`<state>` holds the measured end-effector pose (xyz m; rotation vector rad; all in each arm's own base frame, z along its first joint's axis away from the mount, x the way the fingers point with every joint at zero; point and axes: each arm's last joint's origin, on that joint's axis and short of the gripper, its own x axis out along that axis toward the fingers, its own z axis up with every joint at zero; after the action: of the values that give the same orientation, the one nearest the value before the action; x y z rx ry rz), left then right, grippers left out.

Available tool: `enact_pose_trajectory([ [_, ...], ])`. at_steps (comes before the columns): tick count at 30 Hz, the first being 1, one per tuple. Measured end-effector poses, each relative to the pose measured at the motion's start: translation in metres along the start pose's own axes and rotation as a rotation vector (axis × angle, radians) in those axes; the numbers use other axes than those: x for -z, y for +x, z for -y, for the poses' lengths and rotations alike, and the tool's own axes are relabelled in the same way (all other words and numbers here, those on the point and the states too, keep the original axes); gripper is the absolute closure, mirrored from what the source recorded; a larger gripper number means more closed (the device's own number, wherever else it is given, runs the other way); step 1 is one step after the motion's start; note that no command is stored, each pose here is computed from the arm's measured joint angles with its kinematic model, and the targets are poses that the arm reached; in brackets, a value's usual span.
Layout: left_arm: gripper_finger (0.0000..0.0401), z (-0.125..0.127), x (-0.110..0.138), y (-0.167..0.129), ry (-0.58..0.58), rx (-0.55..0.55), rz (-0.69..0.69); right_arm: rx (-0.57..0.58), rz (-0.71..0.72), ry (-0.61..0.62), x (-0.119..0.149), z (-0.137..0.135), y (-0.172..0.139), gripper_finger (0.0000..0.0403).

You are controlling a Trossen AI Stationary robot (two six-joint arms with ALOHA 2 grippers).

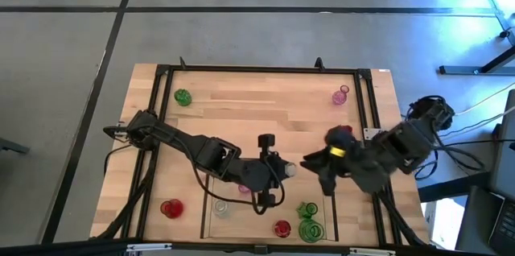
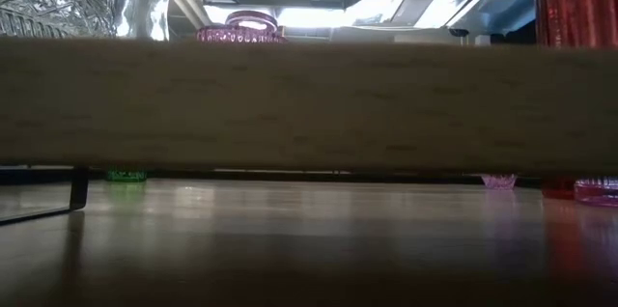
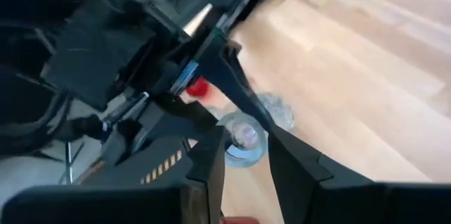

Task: Sort vases onto shelf
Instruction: Put the transparent vase aligned with the other transparent vases on the shelf

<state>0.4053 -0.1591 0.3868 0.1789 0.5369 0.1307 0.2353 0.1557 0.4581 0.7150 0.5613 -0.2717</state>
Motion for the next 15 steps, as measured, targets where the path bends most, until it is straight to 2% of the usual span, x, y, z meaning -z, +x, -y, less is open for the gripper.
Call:
enact_pose_trajectory([
  [8,0.0295,-0.011,0.005,0.005,-0.015,-0.095,-0.047,0.033,-0.088,-0.011,-0.011,0.006,0.024,0.0303],
  [15,0.0295,-0.01,0.004,0.004,-0.016,-0.093,-0.041,0.108,-0.143,-0.024,-0.006,0.012,0.03,0.0303],
])
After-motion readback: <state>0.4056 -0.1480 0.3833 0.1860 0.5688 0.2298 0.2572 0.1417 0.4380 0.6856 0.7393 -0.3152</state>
